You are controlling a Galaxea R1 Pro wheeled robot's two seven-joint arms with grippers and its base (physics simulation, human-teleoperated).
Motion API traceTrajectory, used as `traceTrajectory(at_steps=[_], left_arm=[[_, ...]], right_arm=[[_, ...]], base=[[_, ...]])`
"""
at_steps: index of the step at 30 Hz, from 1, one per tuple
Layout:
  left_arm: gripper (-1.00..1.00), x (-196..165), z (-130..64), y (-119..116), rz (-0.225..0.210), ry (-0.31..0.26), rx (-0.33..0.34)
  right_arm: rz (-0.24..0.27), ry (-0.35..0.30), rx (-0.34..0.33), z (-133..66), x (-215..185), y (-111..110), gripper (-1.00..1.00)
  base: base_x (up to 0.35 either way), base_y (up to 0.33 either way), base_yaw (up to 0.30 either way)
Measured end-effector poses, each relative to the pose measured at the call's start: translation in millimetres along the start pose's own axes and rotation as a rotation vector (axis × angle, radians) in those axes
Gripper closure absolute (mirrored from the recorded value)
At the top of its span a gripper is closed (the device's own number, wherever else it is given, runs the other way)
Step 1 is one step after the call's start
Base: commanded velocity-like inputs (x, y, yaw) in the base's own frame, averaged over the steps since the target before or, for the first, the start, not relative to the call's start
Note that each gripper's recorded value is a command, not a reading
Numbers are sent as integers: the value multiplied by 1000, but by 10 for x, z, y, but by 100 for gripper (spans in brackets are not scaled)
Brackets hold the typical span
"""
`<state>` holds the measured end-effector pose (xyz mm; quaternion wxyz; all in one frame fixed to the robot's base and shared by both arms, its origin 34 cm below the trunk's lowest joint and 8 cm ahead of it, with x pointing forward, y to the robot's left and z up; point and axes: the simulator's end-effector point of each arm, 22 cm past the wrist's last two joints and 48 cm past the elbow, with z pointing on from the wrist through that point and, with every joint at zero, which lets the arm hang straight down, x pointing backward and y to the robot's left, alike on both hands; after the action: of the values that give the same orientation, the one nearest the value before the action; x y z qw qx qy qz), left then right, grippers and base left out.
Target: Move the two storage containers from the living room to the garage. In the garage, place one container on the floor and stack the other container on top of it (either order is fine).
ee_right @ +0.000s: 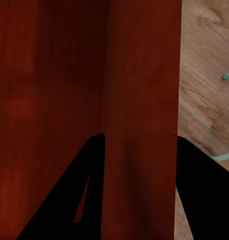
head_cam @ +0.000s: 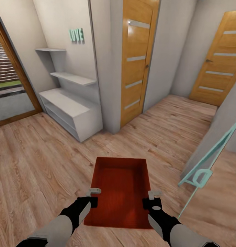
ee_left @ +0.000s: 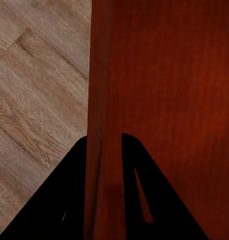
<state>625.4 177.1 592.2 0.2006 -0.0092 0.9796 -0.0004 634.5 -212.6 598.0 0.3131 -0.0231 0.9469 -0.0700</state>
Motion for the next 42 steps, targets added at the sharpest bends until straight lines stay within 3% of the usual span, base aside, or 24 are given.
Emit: traceTrajectory(at_steps=[13,27,42], left_arm=[[100,-4,-1,0,0,-1,0],[100,28,23,0,0,6,0],[100,32,25,3,0,7,0]], right_arm=[[1,-1,0,0,-3,-1,100],[1,6,-1,16,35,4,100],[0,7,-1,17,38,8,100]], base=[[323,0,-8],[323,0,-225],[323,0,-8]])
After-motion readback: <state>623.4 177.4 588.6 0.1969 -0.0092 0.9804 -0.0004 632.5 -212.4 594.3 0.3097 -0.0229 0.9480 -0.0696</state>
